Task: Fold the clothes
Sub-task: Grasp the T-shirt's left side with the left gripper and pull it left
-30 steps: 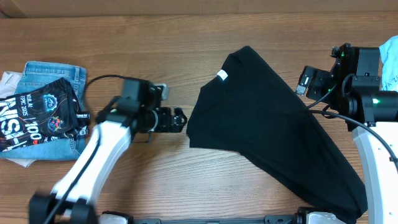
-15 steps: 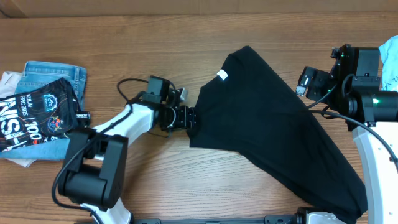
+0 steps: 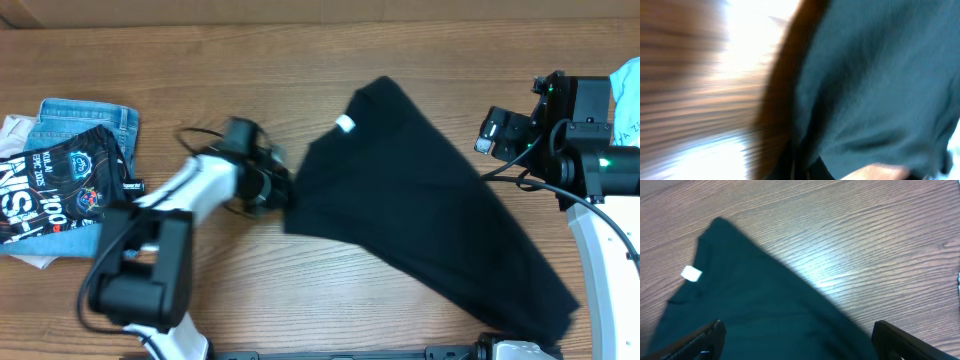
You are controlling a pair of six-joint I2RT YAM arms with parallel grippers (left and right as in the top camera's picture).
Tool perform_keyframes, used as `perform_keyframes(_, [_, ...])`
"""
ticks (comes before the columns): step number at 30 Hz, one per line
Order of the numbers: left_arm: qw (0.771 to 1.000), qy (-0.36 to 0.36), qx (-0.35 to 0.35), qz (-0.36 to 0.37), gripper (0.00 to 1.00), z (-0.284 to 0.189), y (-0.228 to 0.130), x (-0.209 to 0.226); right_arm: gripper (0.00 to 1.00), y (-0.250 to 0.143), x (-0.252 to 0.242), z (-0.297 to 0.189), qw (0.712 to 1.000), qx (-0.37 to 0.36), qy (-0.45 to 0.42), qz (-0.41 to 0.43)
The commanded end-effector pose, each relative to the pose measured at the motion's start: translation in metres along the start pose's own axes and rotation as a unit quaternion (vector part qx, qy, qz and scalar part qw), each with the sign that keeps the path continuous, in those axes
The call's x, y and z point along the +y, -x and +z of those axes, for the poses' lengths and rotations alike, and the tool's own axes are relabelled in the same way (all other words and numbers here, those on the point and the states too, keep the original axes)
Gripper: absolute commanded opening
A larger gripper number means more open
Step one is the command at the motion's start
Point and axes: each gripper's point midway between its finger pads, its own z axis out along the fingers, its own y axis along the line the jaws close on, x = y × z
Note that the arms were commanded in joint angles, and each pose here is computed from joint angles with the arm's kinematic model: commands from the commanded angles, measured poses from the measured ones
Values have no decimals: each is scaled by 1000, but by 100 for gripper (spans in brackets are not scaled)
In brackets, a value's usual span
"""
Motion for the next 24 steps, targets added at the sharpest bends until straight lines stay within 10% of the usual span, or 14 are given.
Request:
perform_keyframes(1, [986,83,-115,-84,4,-87,46,42,98,7,1,-6,1000,-13,3,3])
perform_keyframes(7, [961,122,-85,-235,4,-151,1,93,98,4,1,-3,1000,-5,4,3])
perform_keyframes(24, [984,21,-87,-153,4,-151,14,54,96,-132,36,8,956,266,122,30])
